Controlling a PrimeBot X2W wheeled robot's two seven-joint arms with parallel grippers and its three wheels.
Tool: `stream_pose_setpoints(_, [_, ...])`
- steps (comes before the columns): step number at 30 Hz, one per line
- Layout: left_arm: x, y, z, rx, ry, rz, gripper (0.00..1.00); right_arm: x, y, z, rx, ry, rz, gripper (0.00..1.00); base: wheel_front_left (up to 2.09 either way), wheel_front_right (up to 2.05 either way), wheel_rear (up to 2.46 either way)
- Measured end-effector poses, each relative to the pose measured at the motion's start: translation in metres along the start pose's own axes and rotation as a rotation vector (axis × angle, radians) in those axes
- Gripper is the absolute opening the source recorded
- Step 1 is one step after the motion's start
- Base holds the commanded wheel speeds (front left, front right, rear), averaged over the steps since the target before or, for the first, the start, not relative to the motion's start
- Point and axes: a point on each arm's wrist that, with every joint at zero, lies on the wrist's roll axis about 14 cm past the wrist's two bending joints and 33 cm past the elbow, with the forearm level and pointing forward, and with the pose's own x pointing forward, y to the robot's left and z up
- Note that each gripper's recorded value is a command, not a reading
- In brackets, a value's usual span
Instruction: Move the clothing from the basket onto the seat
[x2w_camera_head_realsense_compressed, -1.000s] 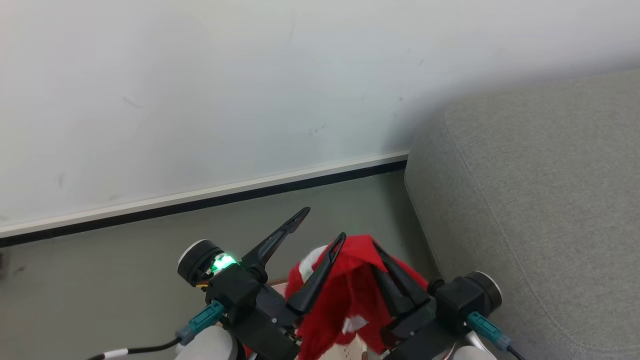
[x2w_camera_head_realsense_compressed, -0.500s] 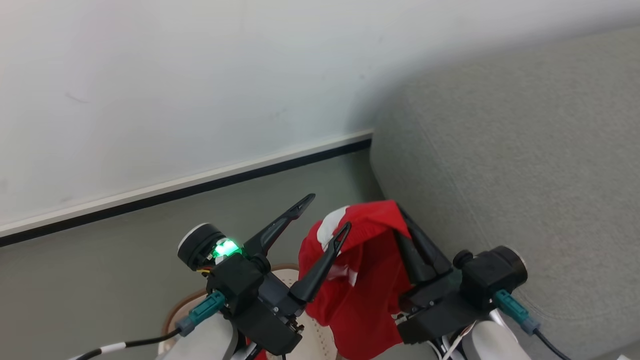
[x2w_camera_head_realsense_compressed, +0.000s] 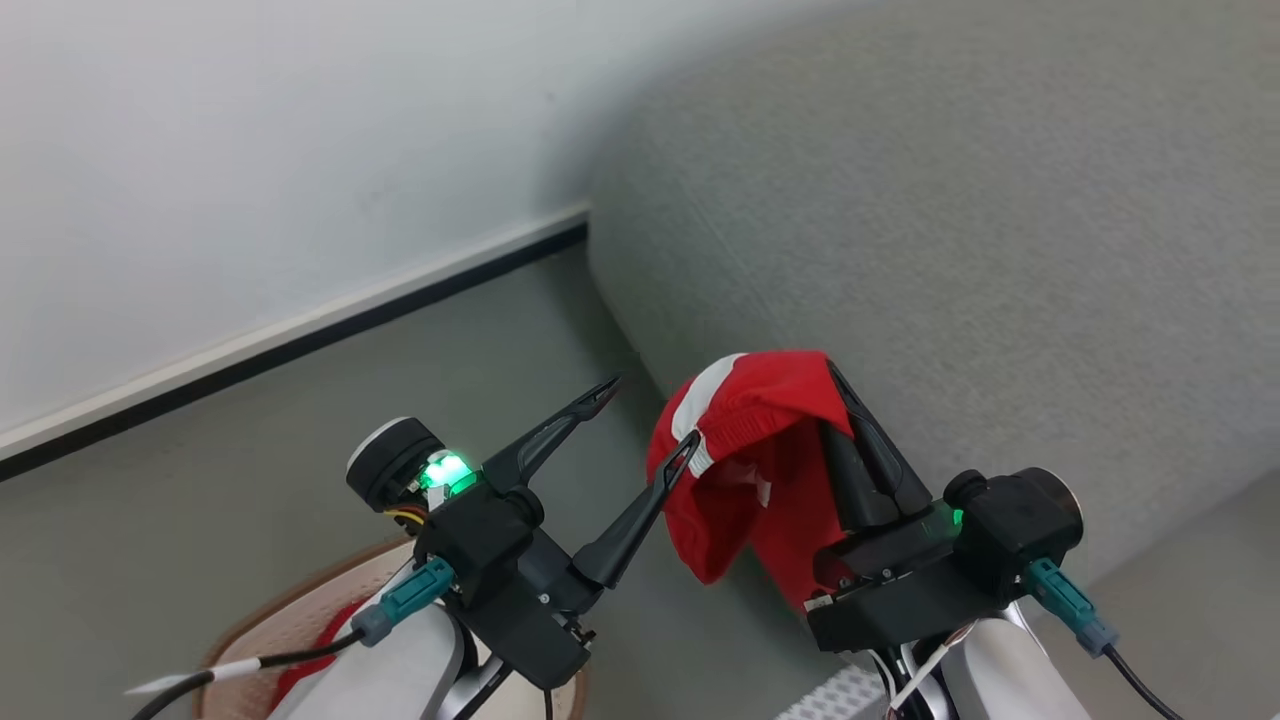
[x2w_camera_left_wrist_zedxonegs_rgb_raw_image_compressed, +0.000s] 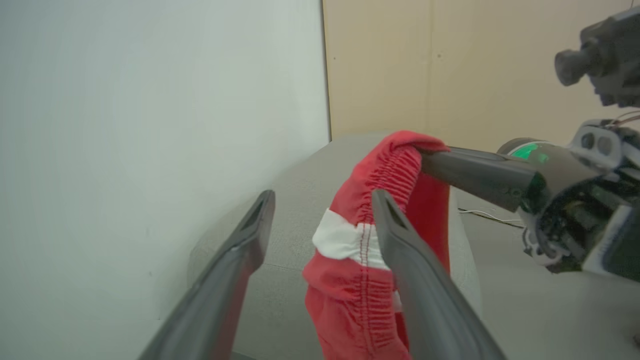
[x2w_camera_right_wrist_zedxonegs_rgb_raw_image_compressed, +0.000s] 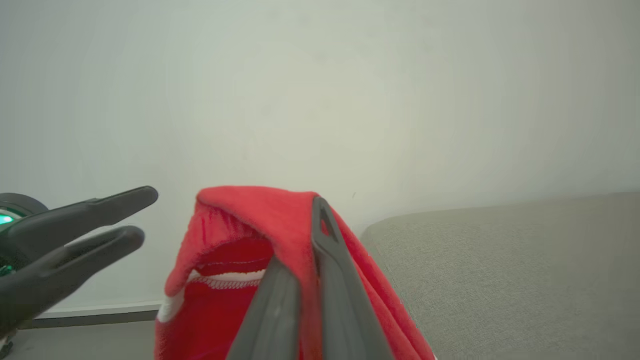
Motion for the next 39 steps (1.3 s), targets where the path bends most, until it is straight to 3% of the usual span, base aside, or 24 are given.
stream_pose_setpoints(12, [0.030,-0.032,-0.027,-0.101,-0.007,-0.144,1.00,-0.017,-0.047,-0.007,-0.048,0.045,-0.168,0.00,0.00,0.00,0.00])
stream_pose_setpoints(24, [0.038,-0.040,-0.039,-0.144,-0.010,-0.191,1.00,-0.019,-0.059,-0.012,-0.070,0.067,-0.206,0.00,0.00,0.00,0.00])
stream_pose_setpoints(33, [0.041,-0.028,-0.057,-0.116,0.016,-0.230,1.00,0.032,-0.093,0.023,-0.162,-0.057,-0.198,0.00,0.00,0.00,0.00])
stream_pose_setpoints(39, [0.046,-0.027,-0.067,-0.126,-0.022,-0.294,1.00,0.079,-0.161,0.074,-0.277,-0.213,-0.290,0.00,0.00,0.00,0.00])
